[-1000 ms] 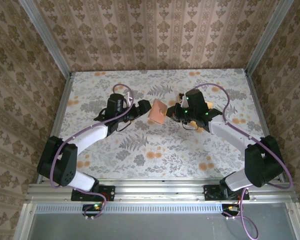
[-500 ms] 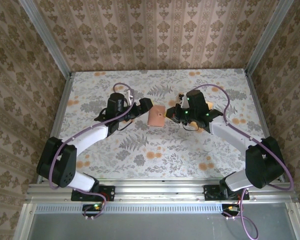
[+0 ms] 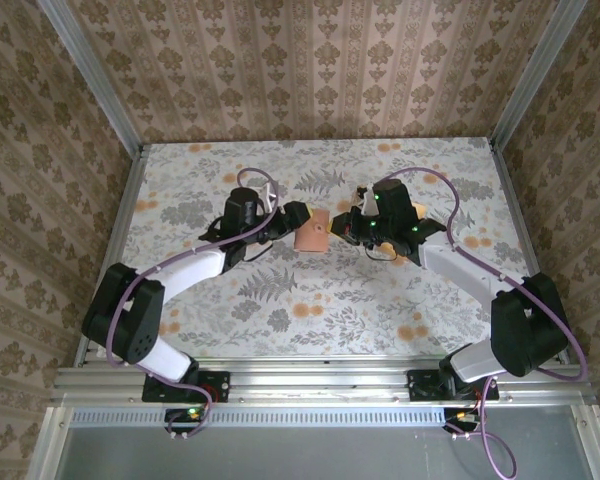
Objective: Put the credit cards into the card holder
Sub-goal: Pass the card holder, then open the button on the card holder.
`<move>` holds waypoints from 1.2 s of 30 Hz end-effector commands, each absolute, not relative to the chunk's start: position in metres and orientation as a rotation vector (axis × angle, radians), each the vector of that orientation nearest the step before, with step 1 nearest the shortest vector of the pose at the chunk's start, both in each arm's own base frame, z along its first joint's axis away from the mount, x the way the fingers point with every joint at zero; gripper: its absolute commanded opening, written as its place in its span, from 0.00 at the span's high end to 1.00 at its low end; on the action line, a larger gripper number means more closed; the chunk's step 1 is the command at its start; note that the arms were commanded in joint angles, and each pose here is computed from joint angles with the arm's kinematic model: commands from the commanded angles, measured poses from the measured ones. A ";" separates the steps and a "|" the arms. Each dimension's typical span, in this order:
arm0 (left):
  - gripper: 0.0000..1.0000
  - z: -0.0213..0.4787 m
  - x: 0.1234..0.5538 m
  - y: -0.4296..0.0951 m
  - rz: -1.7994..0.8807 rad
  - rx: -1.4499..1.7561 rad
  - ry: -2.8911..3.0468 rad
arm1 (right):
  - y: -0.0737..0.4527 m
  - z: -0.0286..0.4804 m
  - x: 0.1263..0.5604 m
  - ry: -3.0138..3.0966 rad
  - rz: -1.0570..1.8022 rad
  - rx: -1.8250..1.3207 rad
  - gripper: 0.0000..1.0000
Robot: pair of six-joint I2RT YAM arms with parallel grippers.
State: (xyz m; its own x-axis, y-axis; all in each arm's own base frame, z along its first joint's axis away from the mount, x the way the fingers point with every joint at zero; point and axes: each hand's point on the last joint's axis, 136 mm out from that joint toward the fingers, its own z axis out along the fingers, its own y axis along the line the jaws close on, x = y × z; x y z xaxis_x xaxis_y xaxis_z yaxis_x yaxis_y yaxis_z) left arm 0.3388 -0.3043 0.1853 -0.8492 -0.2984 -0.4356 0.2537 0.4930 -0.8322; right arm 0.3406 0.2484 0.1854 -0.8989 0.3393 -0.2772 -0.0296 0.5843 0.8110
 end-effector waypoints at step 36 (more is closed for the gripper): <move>1.00 0.210 0.338 -0.282 -1.016 0.092 2.153 | 0.211 0.223 0.324 2.350 0.717 0.090 0.20</move>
